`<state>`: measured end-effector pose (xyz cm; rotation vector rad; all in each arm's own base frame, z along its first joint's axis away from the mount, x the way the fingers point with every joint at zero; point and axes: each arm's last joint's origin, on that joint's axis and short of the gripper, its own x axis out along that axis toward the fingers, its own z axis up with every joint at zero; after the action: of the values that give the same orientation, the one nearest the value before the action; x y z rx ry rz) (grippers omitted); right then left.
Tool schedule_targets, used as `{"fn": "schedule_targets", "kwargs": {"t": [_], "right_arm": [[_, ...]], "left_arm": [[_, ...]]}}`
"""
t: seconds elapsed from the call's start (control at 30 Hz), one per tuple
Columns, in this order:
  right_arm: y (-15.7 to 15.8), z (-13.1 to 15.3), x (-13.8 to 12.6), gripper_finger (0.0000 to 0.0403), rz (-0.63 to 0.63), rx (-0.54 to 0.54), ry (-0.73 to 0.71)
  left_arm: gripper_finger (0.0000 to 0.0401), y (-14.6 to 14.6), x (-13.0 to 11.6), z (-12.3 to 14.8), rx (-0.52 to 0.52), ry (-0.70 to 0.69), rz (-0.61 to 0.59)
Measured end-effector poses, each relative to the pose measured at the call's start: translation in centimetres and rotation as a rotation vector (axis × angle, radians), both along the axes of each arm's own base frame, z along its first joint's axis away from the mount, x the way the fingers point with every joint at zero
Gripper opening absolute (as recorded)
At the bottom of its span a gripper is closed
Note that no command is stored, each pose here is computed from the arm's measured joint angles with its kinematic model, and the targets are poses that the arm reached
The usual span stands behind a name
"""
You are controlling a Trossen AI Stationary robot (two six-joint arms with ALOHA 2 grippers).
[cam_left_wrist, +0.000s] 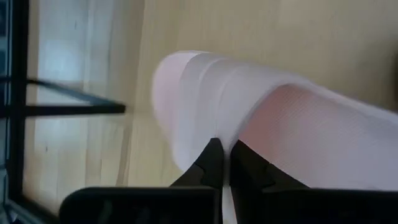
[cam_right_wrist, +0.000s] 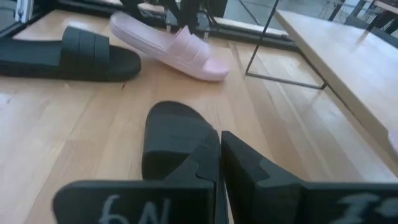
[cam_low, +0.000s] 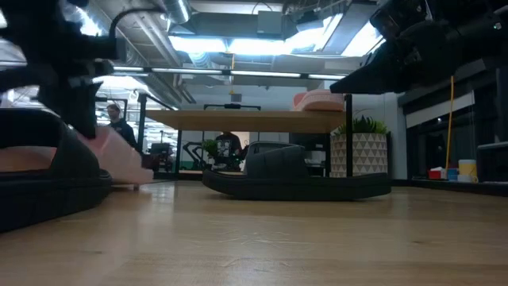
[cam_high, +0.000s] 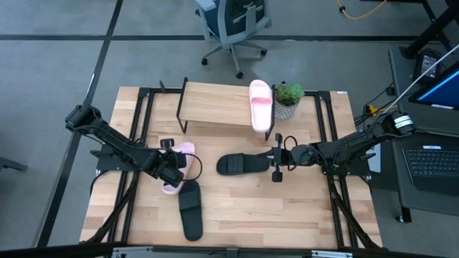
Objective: Pick and place slides into the shelf
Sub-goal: Put the pink slides on the shelf
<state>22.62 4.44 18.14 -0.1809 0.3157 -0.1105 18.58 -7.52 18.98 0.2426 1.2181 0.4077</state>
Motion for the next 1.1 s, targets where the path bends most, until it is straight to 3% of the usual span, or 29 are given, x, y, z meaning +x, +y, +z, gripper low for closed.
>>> {"fn": "schedule_targets", "kwargs": {"t": [0.37,0.6,0.8,1.1], "right_arm": [[-0.2,0.9,-0.9,0.0004,-0.023,0.067,0.013],[-0.3,2.5,-2.8,0.0003,0.079,0.132,0.018],[-0.6,3.5,-3.9,0.0003,0.122,0.071,-0.005],[-0.6,3.0,-4.1,0.0006,0.118,0.065,0.056]], "left_arm": [[0.0002,-0.7,1.4,4.3,-0.038,-0.092,-0.009],[0.0002,-1.0,2.1,6.7,0.025,-0.171,-0.032],[0.0002,-0.6,2.9,8.4,0.083,-0.25,-0.003],[0.0002,1.2,4.5,11.2,0.204,-0.334,0.007]]}}
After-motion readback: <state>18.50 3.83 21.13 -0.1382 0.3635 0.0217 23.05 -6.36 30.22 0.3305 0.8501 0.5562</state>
